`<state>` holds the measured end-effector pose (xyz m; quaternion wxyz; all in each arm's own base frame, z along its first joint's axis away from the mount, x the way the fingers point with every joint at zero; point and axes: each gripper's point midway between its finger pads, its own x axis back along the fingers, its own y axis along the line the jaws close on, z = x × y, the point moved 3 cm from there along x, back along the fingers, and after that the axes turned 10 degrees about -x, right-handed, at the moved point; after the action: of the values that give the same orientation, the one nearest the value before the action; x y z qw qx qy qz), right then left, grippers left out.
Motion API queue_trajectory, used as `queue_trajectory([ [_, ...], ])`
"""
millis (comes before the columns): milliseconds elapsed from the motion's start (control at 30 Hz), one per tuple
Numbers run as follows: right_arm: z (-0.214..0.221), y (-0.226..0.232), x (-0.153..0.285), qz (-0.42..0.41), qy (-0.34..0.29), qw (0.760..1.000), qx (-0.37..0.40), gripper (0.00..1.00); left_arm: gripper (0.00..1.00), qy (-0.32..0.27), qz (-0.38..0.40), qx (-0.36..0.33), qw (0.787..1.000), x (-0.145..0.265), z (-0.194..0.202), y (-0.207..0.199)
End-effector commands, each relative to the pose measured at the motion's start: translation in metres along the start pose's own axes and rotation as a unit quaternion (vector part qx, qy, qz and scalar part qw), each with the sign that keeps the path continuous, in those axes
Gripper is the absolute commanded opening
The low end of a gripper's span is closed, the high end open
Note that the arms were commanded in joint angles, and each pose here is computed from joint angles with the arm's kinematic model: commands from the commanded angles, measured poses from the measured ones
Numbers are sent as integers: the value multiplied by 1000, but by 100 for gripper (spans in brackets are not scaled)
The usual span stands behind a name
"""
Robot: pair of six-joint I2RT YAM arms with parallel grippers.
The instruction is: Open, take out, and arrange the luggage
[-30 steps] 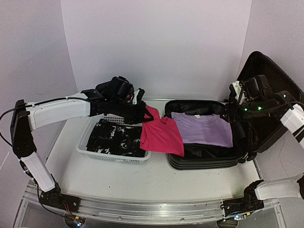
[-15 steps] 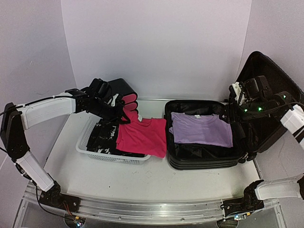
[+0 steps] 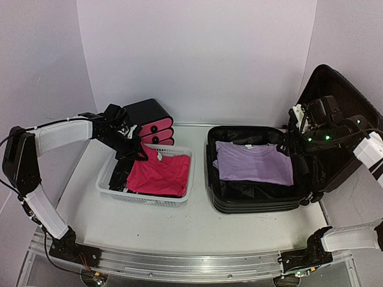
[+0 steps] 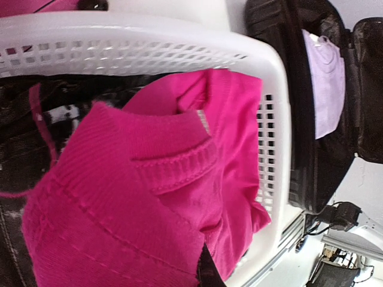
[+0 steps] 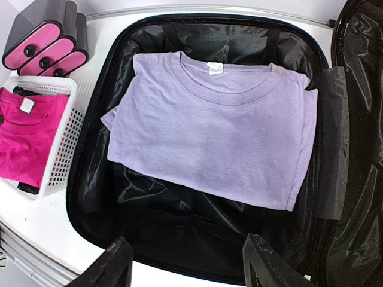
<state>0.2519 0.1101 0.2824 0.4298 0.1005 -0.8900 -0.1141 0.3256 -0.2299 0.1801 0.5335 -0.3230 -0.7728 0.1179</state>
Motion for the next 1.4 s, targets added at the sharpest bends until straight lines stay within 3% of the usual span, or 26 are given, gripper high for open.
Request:
queue_trajectory([
  [0, -9, 5, 9, -12, -19, 1000, -3, 65, 0, 12, -27, -33, 999, -1, 0, 15],
  [233, -9, 6, 8, -12, -15, 1000, 0, 65, 0, 29, -84, -52, 995, -12, -3, 47],
  [900, -3, 5, -8, -5, 13, 1000, 3, 65, 0, 57, -217, -82, 971, -1, -7, 91],
  [1000, -3, 5, -10, -2, 16, 1000, 3, 65, 10, 53, -252, -84, 963, 9, -10, 96],
  [1133, 0, 1, -20, 12, 28, 1000, 5, 65, 36, 23, -306, -94, 947, 40, -17, 96],
  [1267, 5, -10, -36, 64, 52, 996, 20, 65, 47, -40, -347, -107, 931, 91, -23, 82],
  [1367, 9, -9, -52, 114, 82, 988, 61, 65, 52, -92, -313, -113, 938, 120, -24, 55],
])
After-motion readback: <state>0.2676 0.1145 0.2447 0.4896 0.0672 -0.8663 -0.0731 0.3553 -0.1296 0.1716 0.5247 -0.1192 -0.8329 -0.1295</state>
